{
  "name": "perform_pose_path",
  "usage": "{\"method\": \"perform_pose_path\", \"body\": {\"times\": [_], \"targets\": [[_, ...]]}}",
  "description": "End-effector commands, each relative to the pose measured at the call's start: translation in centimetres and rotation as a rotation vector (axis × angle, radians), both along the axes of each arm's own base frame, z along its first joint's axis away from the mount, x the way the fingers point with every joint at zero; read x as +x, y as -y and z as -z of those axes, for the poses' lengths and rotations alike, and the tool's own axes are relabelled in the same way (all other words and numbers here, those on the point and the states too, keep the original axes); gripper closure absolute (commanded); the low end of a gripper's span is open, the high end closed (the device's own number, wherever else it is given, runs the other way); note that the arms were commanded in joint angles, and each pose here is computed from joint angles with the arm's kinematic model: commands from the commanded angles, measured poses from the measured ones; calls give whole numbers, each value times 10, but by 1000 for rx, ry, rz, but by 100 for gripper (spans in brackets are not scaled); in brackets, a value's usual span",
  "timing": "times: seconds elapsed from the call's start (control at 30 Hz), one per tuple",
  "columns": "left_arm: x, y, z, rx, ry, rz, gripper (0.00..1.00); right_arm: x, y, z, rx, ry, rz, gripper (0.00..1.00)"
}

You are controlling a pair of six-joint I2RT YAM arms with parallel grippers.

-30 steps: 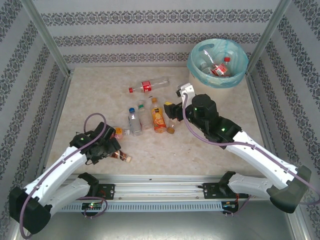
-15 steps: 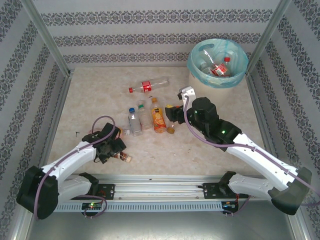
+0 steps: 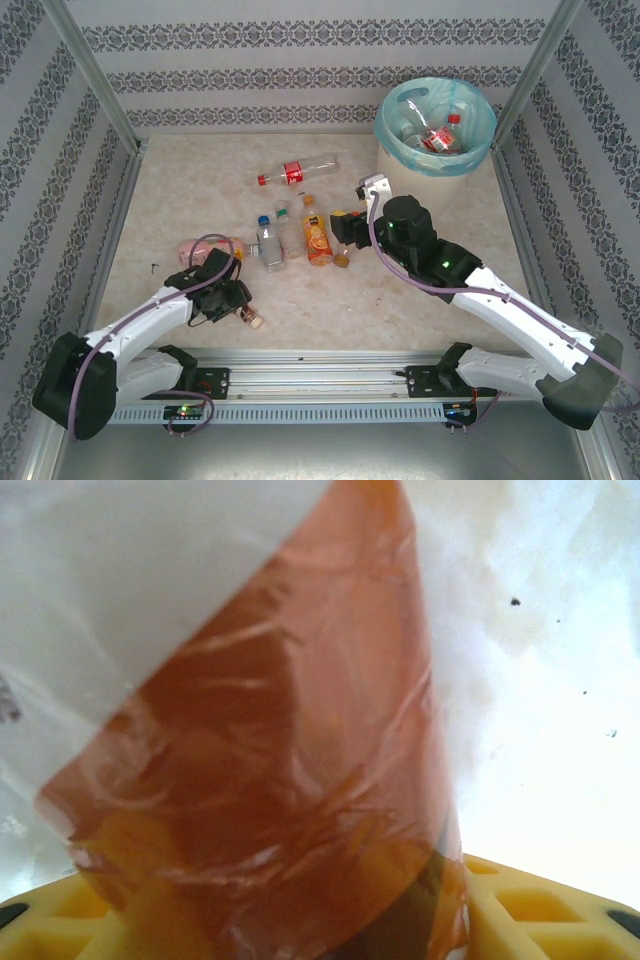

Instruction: Put the plastic bottles in the bin

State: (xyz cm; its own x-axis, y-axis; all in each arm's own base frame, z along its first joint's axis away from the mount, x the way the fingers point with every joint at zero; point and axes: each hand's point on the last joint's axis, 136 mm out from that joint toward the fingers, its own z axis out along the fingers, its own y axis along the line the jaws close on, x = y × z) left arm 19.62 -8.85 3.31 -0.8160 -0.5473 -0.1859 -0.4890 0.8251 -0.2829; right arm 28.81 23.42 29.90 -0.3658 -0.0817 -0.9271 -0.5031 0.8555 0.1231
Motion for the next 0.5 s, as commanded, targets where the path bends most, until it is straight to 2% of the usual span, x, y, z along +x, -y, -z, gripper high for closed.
{"method": "perform_pose_path", "body": {"times": [0.0, 0.13, 0.2, 0.37, 0.47], "targets": [[-6, -7, -15, 22, 26, 47, 44, 2, -5, -2, 18, -9, 0, 26], [5, 14, -73, -78, 219, 203, 46, 2, -14, -8, 34, -11, -32, 26], [12, 22, -108, -115, 346, 259, 51, -1, -23, -13, 52, -9, -74, 26], [26, 46, -197, -156, 651, 466, 52, -17, -56, -43, 131, 21, -279, 25], [35, 62, -232, -122, 775, 621, 54, -32, -77, -66, 197, 30, -427, 23]]}}
